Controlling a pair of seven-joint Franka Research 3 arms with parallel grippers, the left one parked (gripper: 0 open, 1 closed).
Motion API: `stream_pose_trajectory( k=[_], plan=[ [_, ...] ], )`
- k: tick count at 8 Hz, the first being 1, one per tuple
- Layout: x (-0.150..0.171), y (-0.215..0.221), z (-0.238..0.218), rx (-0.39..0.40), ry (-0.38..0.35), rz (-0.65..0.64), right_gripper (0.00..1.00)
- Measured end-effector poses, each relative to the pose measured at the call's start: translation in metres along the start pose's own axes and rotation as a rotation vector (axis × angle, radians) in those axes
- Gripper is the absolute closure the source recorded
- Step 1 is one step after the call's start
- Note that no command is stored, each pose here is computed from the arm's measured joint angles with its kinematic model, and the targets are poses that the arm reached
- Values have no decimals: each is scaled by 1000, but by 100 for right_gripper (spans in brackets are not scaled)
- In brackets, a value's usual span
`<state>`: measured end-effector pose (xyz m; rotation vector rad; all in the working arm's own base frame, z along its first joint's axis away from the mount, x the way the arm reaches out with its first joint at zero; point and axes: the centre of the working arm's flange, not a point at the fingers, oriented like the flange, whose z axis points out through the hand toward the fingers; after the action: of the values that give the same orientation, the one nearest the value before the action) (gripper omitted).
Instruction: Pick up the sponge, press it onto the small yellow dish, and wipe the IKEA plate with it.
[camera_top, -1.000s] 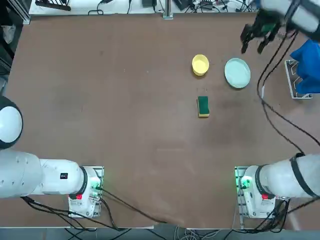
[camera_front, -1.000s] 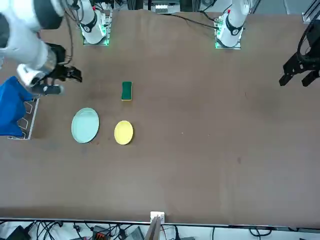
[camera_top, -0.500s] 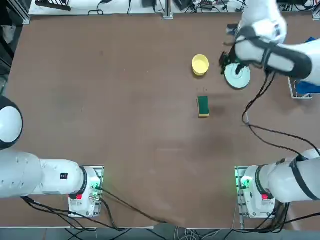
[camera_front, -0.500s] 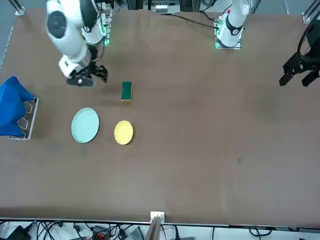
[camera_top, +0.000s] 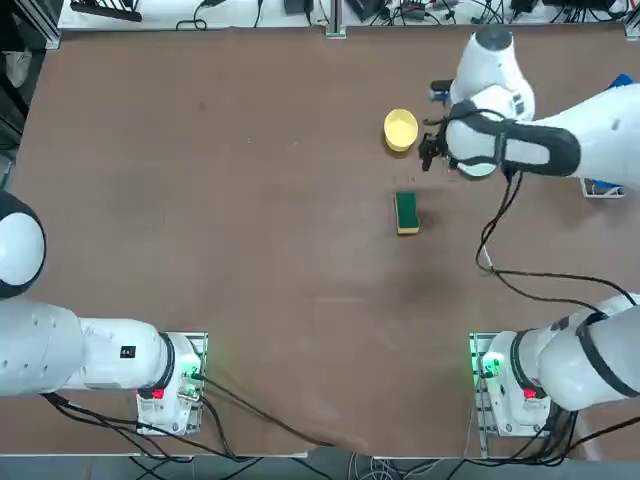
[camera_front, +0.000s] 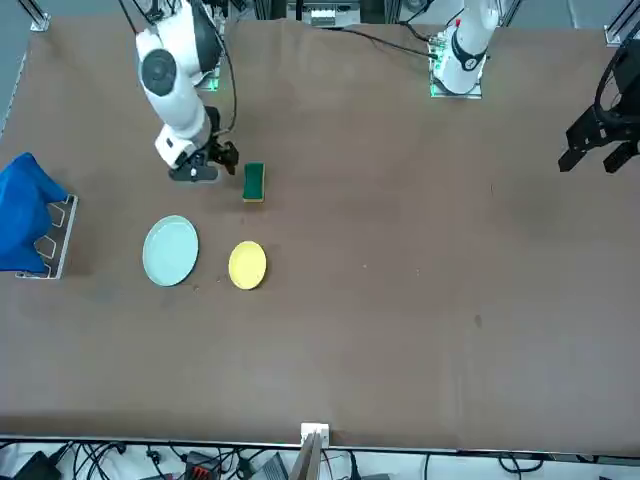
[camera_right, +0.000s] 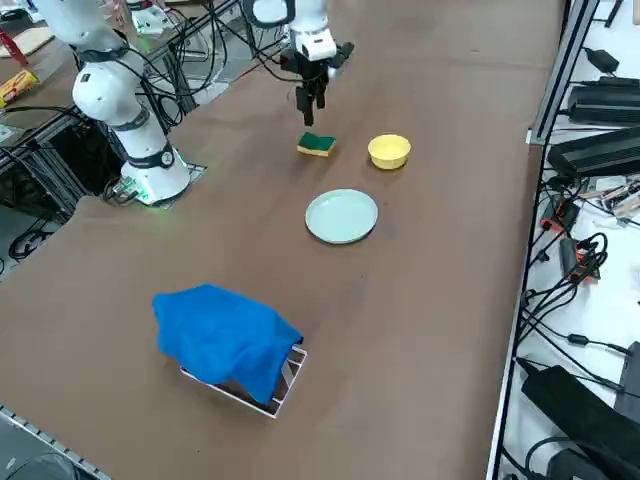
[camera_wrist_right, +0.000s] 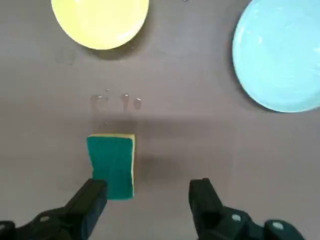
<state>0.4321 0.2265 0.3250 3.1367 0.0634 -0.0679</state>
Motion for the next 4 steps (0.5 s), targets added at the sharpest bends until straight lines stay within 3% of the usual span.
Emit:
stream_pose_trajectory(
  k=[4],
  plan=[
    [-16,-40,49,9,24,31,0]
  ],
)
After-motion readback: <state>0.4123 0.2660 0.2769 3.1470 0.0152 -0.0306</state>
